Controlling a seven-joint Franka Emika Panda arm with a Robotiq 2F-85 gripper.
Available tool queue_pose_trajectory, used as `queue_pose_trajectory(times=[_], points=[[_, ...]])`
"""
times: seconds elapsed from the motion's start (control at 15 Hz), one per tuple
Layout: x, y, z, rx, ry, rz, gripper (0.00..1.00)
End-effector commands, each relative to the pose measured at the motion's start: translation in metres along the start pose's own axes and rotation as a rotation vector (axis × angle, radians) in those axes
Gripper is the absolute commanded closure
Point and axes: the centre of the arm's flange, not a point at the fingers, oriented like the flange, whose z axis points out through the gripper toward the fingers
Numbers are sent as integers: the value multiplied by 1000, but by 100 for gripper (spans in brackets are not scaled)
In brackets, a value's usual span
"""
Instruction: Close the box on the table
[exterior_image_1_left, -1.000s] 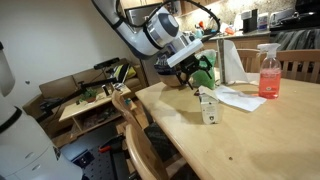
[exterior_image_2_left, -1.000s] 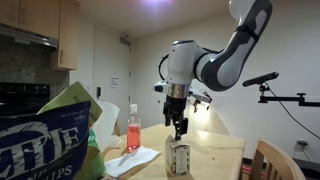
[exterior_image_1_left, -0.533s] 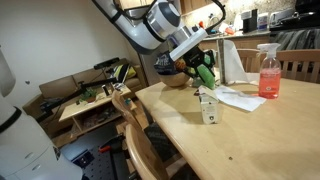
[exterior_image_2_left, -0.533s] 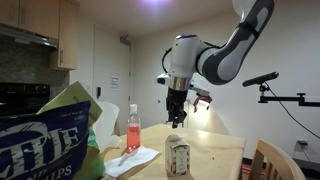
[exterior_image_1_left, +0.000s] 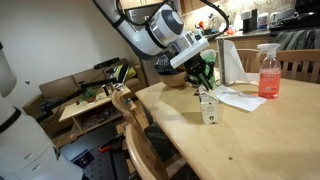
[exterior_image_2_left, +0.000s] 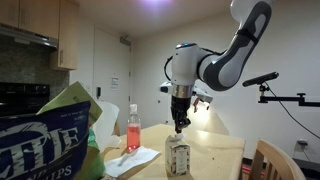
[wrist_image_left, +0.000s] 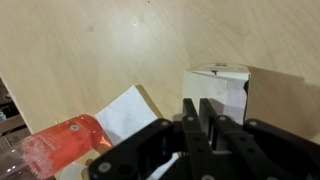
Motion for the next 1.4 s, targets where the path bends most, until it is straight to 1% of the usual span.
queue_pose_trajectory(times=[0.0, 0.4, 0.47, 0.53, 0.93, 1.33], points=[[-2, 0, -7, -2, -37, 7, 56], [-1, -1, -12, -5, -45, -1, 10], [-1, -2, -15, -5, -47, -3, 4], [-1, -4, -18, -8, -45, -5, 0], [8, -4, -19, -9, -51, -20, 0], [8, -3, -13, -2, -52, -21, 0]])
